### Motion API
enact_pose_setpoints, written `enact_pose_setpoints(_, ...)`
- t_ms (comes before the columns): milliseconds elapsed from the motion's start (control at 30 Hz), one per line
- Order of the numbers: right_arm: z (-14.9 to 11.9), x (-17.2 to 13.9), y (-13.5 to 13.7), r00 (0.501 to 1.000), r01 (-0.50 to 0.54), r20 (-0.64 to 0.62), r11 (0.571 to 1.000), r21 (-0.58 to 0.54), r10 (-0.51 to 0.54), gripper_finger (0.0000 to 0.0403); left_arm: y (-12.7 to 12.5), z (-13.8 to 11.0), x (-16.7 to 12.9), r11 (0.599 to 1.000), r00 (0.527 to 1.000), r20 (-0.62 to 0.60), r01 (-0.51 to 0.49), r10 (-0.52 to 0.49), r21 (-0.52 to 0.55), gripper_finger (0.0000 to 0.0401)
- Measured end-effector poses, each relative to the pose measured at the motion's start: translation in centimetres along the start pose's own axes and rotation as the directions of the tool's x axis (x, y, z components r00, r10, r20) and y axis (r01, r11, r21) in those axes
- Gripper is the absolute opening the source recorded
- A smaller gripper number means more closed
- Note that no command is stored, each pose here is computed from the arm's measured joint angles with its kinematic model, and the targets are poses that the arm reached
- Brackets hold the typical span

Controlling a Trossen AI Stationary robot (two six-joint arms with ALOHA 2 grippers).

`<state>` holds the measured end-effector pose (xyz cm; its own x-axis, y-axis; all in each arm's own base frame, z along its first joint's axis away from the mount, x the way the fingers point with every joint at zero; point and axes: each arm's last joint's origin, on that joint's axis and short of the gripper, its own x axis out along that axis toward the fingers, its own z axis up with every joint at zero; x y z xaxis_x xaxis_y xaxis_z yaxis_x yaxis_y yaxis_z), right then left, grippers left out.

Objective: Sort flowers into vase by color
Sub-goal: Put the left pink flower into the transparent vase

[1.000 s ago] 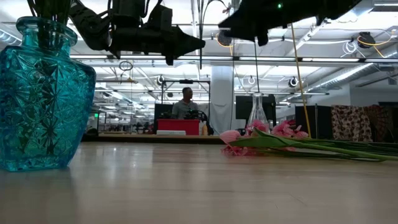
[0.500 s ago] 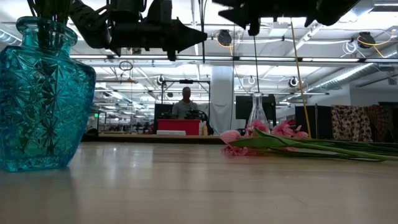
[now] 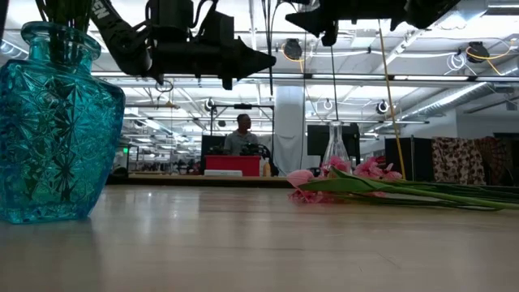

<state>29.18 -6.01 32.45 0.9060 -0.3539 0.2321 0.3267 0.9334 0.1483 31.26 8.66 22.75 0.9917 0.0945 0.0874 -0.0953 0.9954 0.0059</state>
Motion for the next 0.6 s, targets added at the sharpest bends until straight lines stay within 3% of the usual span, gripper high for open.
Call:
enact_pose_setpoints(267,0.6,0.7,0.3,0.996,-0.085,0.028,0.996,-0.036,0.086,0.0279,0.1,-0.3,0.1,0.999,1.000,-0.011,-0.029,0.029,0.021,0.0018)
enact_pose_setpoints(600,0.2,5.4,1.3,0.994,-0.105,-0.036,0.986,-0.127,0.101,0.0255,0.3,-0.4,0.1,0.997,0.997,-0.017,-0.070,0.071,0.043,0.0020)
